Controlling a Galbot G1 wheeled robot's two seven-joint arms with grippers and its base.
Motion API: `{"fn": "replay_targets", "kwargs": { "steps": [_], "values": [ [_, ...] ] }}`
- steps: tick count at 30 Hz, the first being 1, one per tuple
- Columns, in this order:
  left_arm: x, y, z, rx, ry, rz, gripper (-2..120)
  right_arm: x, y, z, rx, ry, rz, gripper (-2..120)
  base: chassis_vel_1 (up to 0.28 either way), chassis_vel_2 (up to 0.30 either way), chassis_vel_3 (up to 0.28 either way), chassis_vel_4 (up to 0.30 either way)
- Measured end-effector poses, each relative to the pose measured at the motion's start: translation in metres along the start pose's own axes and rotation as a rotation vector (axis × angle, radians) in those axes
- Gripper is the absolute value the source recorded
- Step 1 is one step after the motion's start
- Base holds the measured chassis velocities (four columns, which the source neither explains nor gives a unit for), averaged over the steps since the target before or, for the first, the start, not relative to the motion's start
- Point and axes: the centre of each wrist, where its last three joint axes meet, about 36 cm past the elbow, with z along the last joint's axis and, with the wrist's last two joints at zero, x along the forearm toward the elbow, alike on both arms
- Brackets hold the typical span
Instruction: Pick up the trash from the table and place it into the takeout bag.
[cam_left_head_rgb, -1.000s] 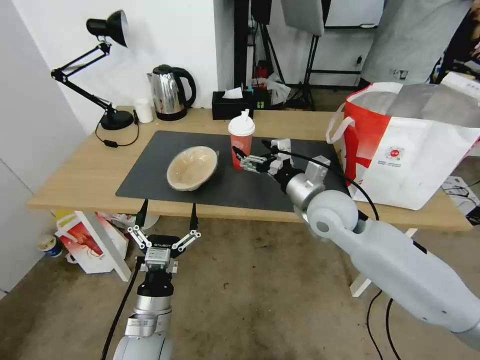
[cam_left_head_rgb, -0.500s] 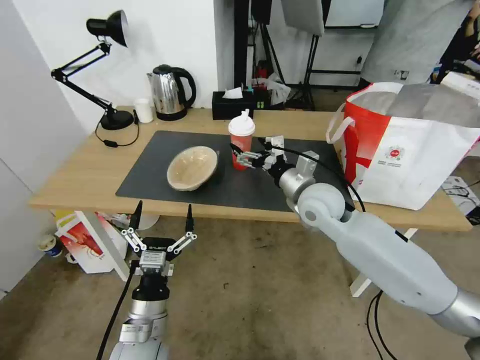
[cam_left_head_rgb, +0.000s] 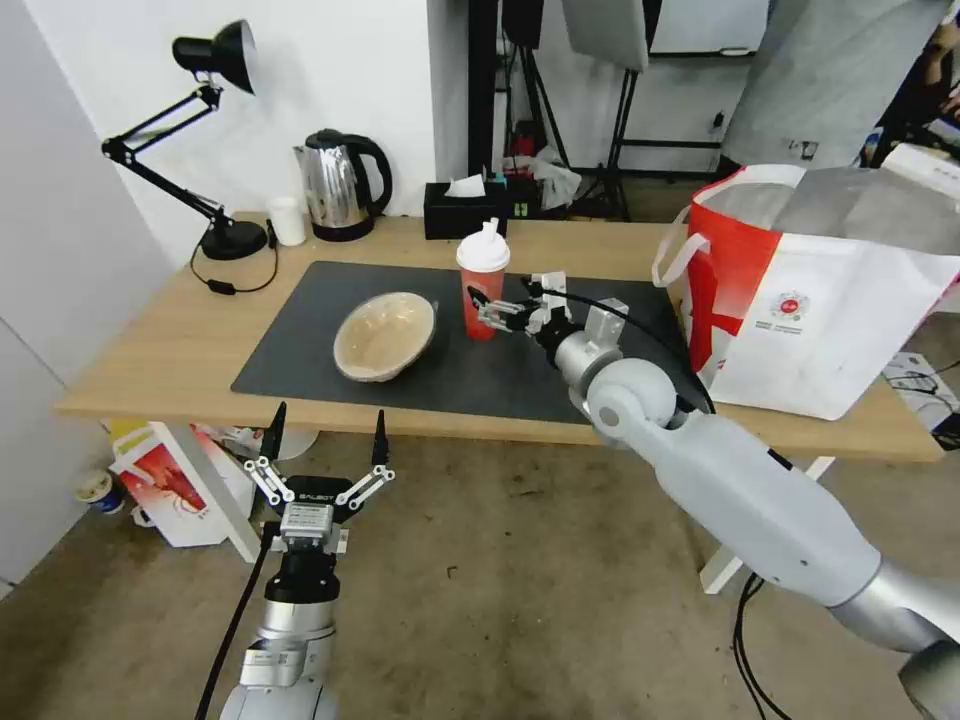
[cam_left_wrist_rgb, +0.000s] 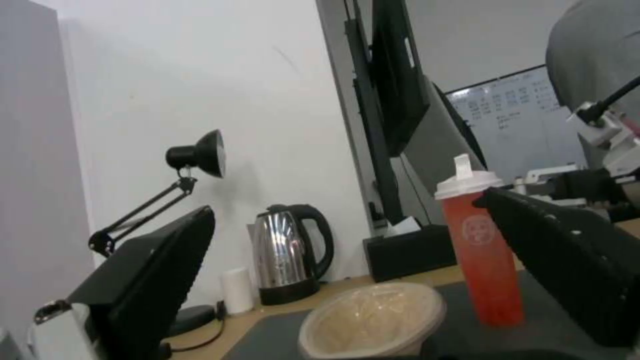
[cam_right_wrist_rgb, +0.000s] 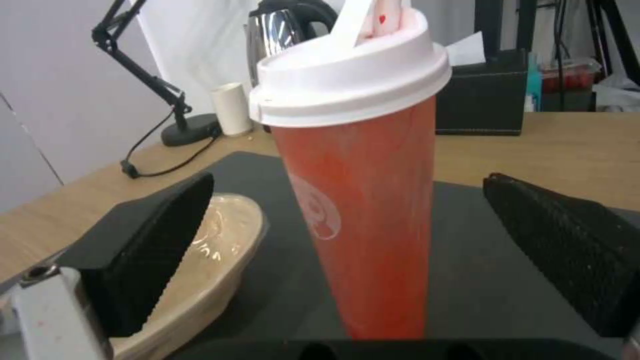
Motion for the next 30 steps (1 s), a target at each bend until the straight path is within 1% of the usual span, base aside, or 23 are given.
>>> {"fn": "replay_targets", "kwargs": {
  "steps": [8,30],
  "values": [
    [0.000,0.002,-0.002,-0.005,-0.003,-0.005,100,-0.017,-0.006,0.003,0.008,-0.006,0.008,100,0.000,0.000,0.000,0.000],
    [0.000,0.003,-0.002,-0.007,-0.006,-0.010,100,-0.045,-0.009,0.016,-0.009,0.023,0.038,100,0.000,0.000,0.000,0.000]
  ]
}}
